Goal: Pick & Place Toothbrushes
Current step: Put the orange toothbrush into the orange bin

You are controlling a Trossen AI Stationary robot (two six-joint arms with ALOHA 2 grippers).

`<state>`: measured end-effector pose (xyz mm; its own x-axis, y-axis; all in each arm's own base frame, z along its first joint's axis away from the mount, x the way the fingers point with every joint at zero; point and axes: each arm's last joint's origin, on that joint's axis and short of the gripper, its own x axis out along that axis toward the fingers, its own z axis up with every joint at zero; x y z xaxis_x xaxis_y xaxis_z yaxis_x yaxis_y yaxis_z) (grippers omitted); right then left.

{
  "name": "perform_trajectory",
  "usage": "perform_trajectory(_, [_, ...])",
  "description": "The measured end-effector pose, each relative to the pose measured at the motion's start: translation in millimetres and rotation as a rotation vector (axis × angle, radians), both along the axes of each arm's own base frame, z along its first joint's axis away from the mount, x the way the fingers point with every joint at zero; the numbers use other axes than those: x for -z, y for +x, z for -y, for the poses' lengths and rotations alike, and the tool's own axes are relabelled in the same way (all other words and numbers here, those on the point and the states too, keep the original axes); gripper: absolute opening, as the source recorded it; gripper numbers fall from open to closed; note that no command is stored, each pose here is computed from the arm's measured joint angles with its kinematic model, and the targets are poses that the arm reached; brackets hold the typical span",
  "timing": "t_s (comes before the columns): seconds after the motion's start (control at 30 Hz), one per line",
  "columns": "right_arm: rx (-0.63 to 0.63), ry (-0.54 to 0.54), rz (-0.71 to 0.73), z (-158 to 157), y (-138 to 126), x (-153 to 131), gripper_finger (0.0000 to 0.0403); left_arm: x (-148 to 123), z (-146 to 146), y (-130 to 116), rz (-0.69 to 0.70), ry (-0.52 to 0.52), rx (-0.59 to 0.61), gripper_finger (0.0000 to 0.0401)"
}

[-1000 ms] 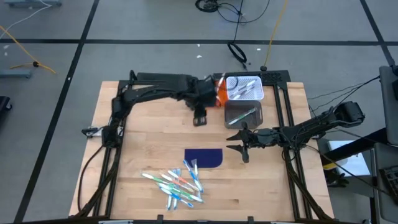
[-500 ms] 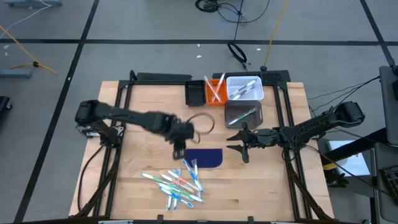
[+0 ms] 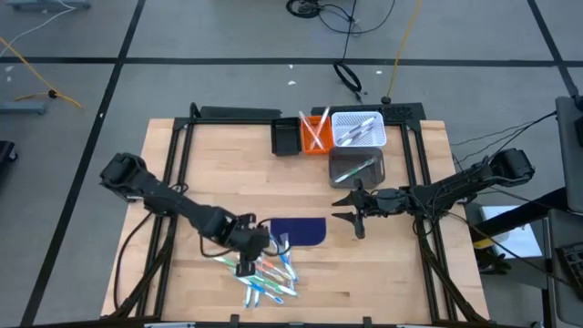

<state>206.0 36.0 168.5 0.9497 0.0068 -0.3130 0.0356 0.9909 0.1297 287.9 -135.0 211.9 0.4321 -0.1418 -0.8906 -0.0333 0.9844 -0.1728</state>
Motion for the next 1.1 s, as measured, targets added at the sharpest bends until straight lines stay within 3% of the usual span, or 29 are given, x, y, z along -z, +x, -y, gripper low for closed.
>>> perform_trajectory(0.2, [0.0,0.0,0.0,0,0,0,0.0144,12,10,2,-0.016,-0.001,-0.036,0.0122])
perform_trajectory(0.5, [0.0,0.002,0.008,0,0,-1,0.0144,43,20,8,-0.132,-0.031,0.032,0.0122])
perform_trajectory(1.1, [0.0,0.002,0.008,0,0,-1,0.0144,64,19,11,-0.171,0.083,0.089,0.0122])
